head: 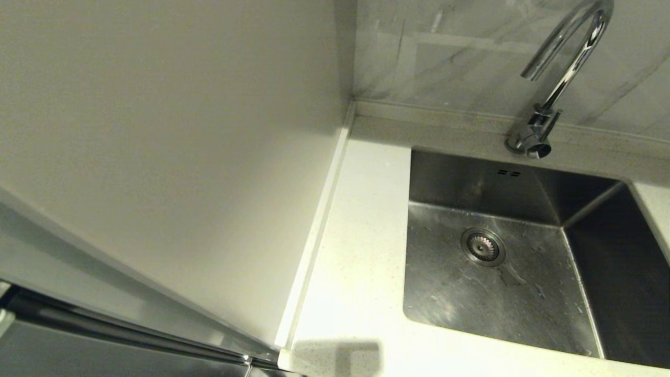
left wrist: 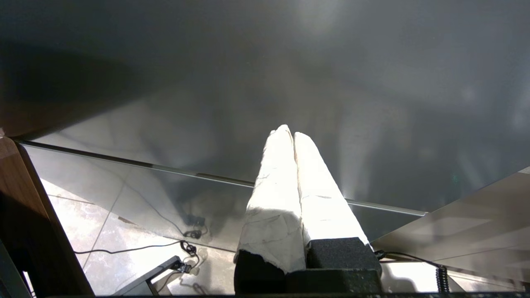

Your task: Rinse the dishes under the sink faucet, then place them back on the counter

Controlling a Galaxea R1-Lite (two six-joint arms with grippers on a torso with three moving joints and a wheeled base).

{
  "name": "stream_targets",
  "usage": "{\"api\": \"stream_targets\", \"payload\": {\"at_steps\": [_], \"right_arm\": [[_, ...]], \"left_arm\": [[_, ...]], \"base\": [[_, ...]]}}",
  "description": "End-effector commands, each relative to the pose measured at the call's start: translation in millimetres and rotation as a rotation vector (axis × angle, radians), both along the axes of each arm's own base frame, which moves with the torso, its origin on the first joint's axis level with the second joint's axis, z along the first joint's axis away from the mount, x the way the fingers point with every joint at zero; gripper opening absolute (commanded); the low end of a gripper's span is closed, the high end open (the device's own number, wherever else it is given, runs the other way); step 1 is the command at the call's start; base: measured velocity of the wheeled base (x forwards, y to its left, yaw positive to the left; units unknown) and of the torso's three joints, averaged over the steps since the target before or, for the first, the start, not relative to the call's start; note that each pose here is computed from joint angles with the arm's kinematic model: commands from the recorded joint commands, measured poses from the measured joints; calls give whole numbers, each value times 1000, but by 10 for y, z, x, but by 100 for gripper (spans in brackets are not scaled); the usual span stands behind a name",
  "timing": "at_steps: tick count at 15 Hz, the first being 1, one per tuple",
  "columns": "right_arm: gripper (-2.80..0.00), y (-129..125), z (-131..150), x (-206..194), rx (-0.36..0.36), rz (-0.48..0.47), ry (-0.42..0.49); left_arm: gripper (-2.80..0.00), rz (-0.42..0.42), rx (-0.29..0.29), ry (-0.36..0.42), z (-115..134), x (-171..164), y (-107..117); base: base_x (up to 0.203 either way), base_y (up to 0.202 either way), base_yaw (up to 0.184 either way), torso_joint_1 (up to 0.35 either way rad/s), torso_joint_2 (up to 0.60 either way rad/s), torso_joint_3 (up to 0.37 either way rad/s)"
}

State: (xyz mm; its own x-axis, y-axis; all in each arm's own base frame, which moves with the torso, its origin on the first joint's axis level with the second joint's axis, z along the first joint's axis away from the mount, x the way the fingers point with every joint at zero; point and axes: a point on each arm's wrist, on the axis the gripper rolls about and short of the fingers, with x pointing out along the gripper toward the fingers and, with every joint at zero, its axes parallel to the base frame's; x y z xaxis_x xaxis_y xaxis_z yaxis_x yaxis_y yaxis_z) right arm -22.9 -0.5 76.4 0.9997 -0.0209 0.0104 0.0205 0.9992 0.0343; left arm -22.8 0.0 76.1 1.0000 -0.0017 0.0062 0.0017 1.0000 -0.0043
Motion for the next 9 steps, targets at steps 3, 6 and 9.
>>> {"api": "stream_targets", "payload": {"at_steps": [3, 6, 9], "right_arm": [[-280, 0, -3, 2, 0, 0, 2], [-280, 0, 0, 1, 0, -1, 1], [-280, 0, -2, 2, 0, -1, 1]], "left_arm": [[-280, 0, 0, 1, -4, 1, 0], [-280, 0, 0, 3, -8, 2, 0], [-280, 0, 0, 2, -8, 2, 0]], "base": [[0, 0, 0, 0, 0, 0], [0, 0, 0, 0, 0, 0], [0, 0, 0, 0, 0, 0]]}}
